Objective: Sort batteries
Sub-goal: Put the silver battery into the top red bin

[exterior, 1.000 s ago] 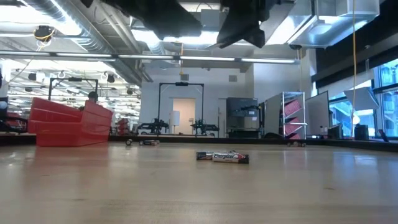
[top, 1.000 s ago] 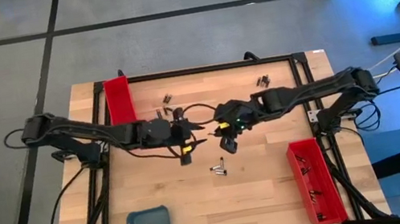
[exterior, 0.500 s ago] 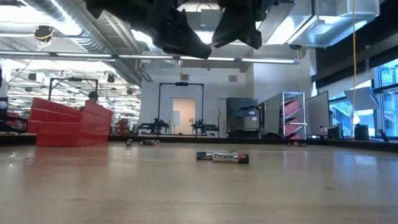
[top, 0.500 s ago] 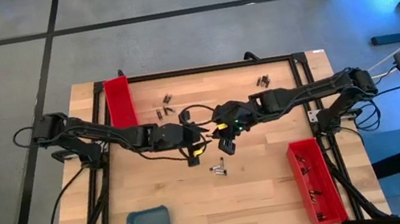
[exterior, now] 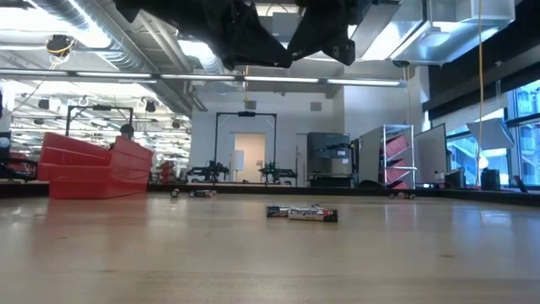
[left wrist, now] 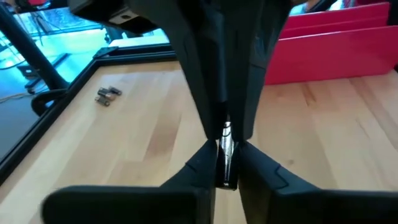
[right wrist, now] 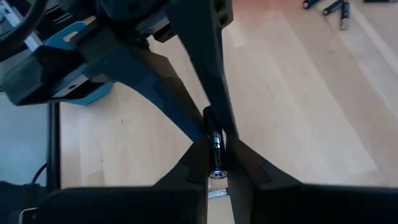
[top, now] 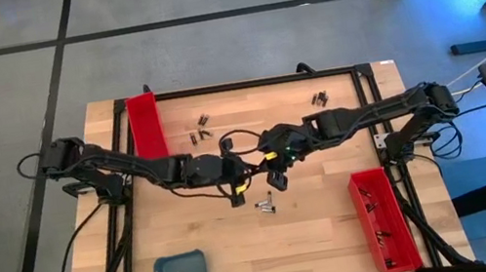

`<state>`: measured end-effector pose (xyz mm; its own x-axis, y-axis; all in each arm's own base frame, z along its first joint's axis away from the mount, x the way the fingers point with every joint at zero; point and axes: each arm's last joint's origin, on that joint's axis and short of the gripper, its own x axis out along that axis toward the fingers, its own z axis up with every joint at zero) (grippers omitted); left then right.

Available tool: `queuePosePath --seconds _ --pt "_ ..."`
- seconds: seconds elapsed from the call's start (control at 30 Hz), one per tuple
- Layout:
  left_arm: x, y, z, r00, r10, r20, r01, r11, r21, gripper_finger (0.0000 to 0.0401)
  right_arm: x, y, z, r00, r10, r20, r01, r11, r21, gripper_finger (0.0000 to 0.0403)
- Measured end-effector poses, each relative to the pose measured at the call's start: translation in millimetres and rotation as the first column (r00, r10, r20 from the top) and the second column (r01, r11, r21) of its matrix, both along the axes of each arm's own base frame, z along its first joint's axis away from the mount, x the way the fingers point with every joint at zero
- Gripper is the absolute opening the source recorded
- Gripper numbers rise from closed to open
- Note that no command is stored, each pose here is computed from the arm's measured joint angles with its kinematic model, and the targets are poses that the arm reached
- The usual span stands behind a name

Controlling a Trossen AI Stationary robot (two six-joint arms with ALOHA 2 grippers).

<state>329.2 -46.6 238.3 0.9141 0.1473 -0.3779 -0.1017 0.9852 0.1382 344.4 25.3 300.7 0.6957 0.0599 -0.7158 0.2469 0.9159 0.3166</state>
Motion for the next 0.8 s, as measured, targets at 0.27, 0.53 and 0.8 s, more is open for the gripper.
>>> queuePosePath --seconds 0.27,0.53,0.8 --pt "-0.8 -6.8 0.6 1.000 0.007 0.019 -0.005 0.998 -0.064 0.0026 0.0 0.6 0.5 1.000 0.010 0.002 -0.010 1.000 0.014 0.0052" --pt "-2.4 -9.5 -1.8 0.999 0.045 0.001 -0.044 0.989 -0.141 0.0026 3.7 -1.1 4.2 0.998 -0.016 0.056 0.016 1.000 0.001 0.0151" --pt "-9.1 -6.6 0.2 0.987 0.160 -0.029 -0.161 0.944 -0.286 0.0025 -8.0 -4.9 21.3 0.987 -0.117 0.113 0.123 0.992 -0.042 0.0170"
